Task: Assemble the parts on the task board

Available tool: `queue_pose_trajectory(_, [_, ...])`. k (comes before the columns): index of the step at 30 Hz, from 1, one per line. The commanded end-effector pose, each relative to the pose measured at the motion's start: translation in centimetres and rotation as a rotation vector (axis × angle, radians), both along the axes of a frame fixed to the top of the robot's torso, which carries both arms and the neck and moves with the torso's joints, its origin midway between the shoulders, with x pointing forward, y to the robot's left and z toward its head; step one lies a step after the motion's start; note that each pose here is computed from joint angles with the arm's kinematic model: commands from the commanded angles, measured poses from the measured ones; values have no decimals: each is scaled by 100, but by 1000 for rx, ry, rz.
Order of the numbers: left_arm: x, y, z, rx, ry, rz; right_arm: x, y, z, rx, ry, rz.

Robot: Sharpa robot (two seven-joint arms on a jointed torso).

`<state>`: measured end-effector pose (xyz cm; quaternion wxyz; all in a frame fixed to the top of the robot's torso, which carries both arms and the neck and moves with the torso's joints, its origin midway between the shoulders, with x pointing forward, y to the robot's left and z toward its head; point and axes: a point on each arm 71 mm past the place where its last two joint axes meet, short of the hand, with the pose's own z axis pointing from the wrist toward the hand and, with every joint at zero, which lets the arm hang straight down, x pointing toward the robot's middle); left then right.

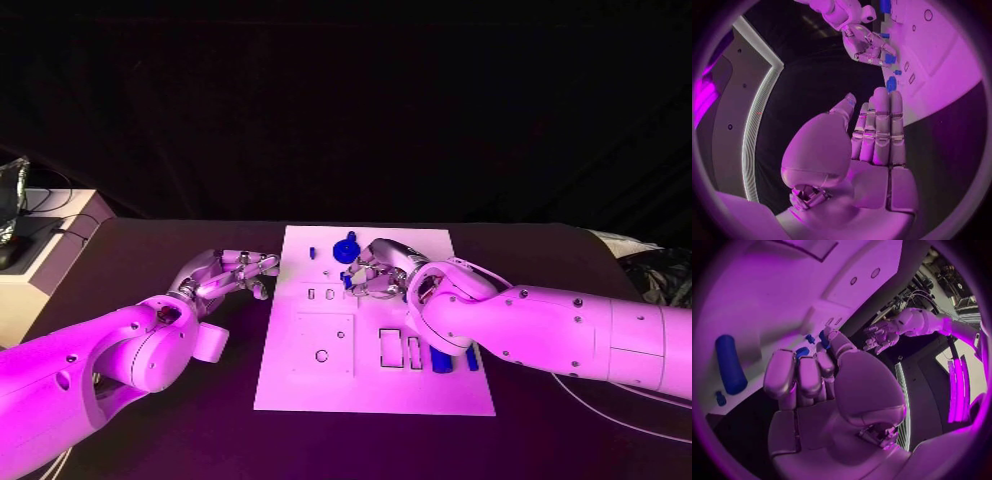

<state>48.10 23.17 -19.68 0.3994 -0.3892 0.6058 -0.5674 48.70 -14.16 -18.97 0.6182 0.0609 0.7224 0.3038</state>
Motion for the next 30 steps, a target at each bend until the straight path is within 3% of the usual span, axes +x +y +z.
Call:
queue_pose_trajectory(1, [-8,-29,4,-11,3,-22,-27,26,-7,-36,-23,-7])
queue_pose_trajectory(9, [-7,-28,2,-11,4,-23,-80,71,-40,-60,-23,13])
queue_pose_trajectory(30, [-5,-17,0,-10,5,-22,-72,28,-58,-120,-61,-19])
